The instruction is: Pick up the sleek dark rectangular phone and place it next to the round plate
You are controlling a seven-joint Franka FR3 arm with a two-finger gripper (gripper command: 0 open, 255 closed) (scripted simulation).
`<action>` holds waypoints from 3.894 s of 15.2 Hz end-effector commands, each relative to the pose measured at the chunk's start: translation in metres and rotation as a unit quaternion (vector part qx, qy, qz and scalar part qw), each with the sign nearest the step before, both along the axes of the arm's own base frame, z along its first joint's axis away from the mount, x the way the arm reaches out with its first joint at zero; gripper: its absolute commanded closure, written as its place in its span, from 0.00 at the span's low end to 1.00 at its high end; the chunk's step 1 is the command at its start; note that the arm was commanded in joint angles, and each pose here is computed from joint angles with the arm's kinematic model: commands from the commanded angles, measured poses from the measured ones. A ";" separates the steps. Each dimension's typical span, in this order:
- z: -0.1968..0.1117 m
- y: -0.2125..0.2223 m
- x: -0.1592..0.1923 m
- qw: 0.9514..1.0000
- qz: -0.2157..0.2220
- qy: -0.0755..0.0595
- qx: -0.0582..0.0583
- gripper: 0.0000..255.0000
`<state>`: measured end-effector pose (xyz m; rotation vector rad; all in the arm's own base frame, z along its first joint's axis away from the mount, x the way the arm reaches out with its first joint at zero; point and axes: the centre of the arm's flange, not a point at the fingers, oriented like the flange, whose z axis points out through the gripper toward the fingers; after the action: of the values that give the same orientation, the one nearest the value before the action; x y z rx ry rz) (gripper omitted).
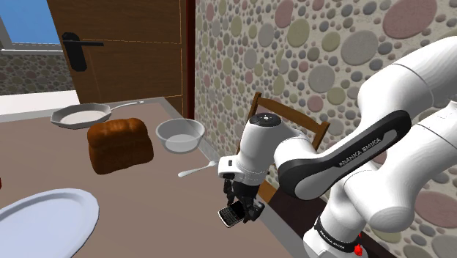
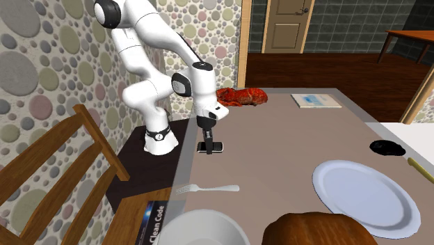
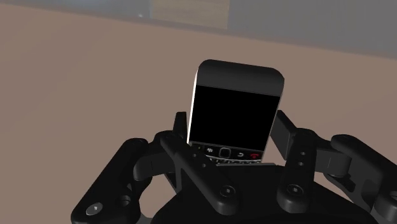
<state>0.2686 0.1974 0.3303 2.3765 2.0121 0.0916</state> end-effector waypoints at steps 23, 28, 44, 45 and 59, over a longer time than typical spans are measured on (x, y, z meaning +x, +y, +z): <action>0.084 0.000 0.000 1.000 0.000 0.000 0.000 1.00; 0.089 0.017 0.036 1.000 0.000 0.000 0.000 1.00; 0.089 0.108 0.226 1.000 0.000 0.000 0.000 1.00; 0.089 0.114 0.238 1.000 0.000 0.000 0.000 1.00; 0.063 0.169 0.352 1.000 0.000 0.000 0.000 1.00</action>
<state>0.6198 0.3663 0.3979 2.3767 2.0120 0.0892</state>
